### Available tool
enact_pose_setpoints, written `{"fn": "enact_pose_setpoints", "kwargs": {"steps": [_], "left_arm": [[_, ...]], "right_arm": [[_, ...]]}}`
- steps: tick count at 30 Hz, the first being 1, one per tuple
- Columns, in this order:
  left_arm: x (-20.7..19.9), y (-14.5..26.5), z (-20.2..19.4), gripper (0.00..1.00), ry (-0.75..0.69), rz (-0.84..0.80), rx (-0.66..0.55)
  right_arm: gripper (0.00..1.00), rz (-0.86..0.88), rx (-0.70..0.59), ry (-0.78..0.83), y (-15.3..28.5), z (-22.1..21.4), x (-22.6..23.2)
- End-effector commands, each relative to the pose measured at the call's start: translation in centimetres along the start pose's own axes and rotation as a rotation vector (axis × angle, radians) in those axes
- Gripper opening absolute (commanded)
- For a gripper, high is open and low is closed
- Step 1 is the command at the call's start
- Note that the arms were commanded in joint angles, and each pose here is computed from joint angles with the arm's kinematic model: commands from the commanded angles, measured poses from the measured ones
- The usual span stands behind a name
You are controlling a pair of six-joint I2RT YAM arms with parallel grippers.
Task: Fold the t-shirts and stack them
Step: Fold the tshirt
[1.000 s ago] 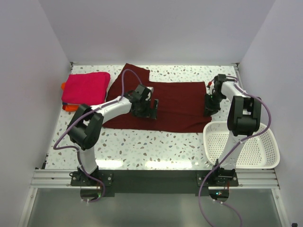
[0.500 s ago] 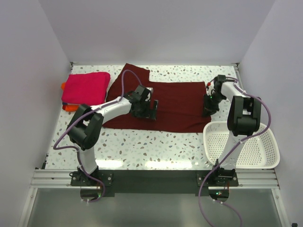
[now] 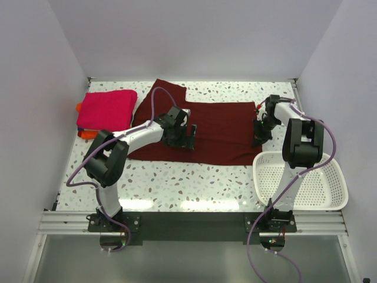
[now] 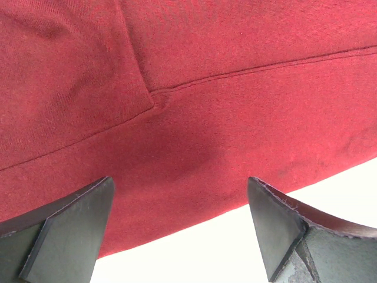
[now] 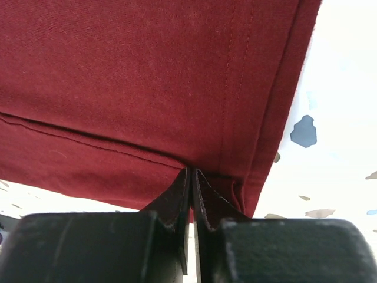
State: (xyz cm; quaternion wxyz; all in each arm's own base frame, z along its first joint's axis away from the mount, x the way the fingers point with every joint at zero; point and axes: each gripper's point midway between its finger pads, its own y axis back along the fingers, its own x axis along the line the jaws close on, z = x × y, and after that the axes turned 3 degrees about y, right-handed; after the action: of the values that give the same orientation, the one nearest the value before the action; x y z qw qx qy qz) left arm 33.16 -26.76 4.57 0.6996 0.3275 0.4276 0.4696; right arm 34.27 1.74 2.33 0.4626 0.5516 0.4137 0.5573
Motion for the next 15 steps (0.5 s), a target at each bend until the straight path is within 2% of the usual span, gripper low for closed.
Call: {"fn": "enact_pose_setpoints", "kwargs": {"steps": [1, 2, 15], "left_arm": [[-0.6, 1.3, 1.6, 1.0, -0.018, -0.018, -0.067], [-0.6, 1.3, 1.5, 1.0, -0.019, -0.018, -0.065], [-0.2, 0.3, 1.1, 1.0, -0.022, -0.004, -0.041]], "right_arm": [[0.03, 0.035, 0.015, 0.014, 0.4, 0.0, 0.6], [0.0, 0.035, 0.011, 0.015, 0.5, 0.2, 0.6], [0.0, 0.055, -0.067, 0.037, 2.2, 4.1, 1.3]]}}
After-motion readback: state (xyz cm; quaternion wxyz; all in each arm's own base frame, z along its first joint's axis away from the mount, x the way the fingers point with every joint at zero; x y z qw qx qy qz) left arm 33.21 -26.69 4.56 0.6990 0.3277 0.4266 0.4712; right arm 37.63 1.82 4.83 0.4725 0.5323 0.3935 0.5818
